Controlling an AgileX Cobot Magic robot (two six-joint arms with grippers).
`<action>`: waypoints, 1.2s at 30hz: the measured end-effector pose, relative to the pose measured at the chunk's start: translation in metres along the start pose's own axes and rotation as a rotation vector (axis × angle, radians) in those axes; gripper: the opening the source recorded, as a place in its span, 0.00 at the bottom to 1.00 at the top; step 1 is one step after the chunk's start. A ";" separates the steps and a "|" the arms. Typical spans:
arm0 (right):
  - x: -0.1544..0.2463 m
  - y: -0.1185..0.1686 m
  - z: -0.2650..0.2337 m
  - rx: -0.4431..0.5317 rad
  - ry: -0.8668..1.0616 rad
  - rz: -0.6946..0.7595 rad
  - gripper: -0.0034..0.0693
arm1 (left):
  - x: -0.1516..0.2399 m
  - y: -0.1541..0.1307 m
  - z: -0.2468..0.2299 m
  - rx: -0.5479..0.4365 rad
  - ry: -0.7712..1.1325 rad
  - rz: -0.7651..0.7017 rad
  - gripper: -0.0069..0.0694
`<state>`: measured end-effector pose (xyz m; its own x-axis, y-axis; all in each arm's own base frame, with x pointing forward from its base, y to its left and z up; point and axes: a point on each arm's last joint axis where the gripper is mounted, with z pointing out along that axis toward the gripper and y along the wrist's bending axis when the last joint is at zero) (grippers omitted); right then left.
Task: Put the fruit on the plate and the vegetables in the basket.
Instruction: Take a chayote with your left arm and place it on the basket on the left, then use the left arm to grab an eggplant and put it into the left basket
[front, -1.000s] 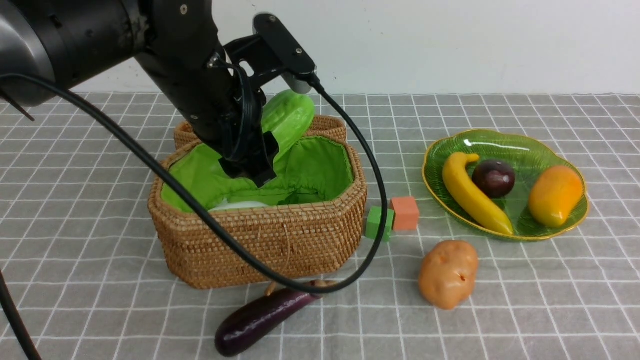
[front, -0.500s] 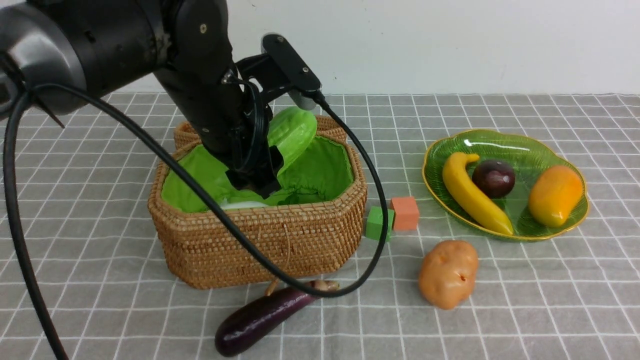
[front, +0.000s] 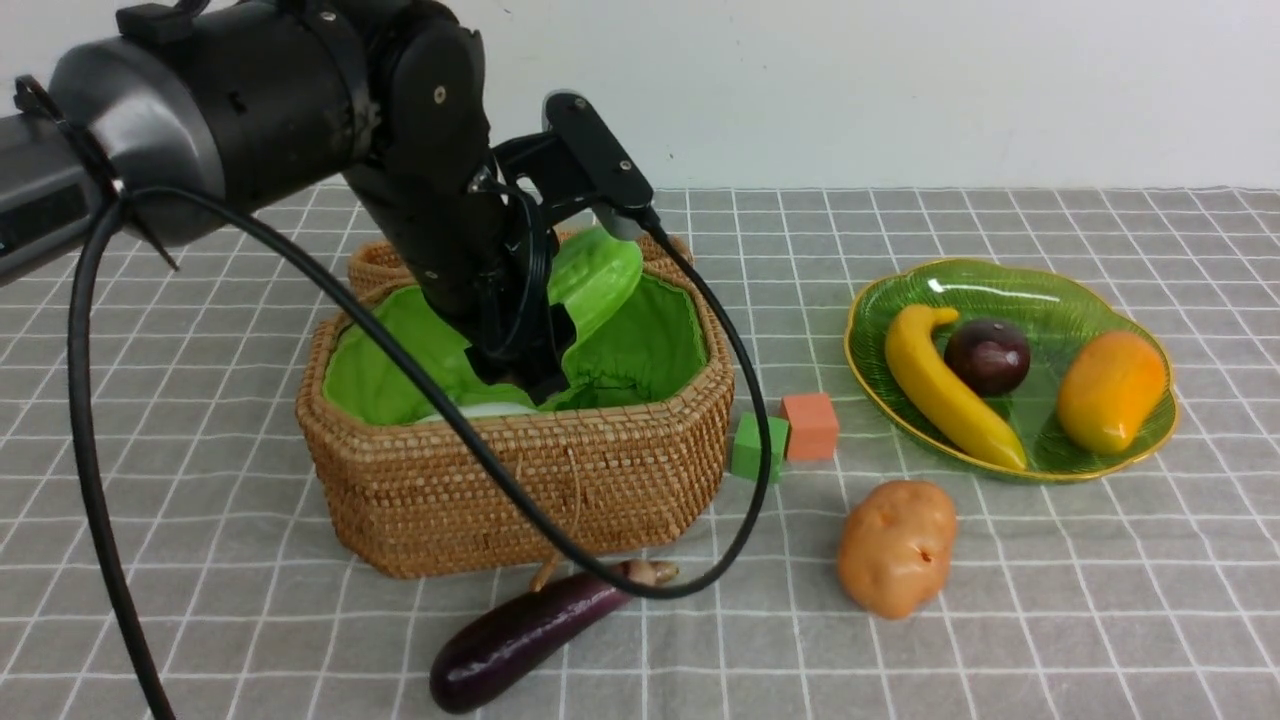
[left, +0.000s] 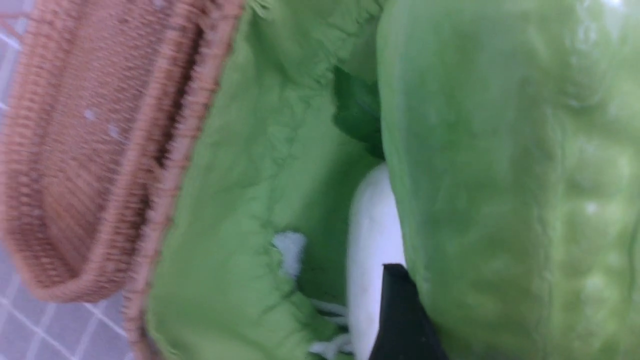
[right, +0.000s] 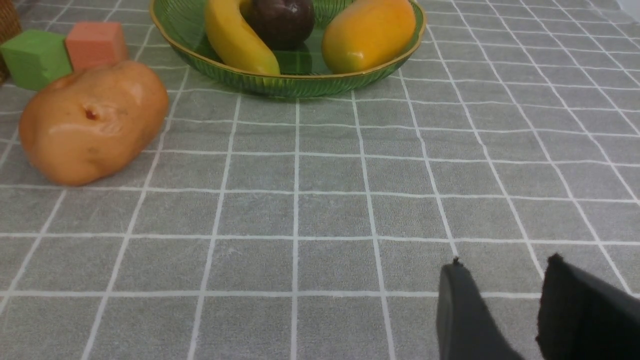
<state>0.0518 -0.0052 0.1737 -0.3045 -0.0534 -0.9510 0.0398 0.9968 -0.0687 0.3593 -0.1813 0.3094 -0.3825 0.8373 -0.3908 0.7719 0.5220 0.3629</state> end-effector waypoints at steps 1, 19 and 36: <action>0.000 0.000 0.000 0.000 0.000 0.000 0.38 | -0.001 0.002 0.003 -0.026 -0.006 0.009 0.65; 0.000 0.000 0.000 0.000 0.000 0.000 0.38 | 0.001 0.001 0.026 -0.024 0.043 -0.059 0.95; 0.000 0.000 0.000 0.000 0.000 0.000 0.38 | 0.033 -0.044 -0.048 0.268 -0.032 -0.069 0.83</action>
<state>0.0518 -0.0052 0.1737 -0.3045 -0.0534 -0.9510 0.0398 0.9968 -0.0687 0.2884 -0.1686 0.3210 -0.4258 0.7934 -0.4350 0.8530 0.5124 0.0996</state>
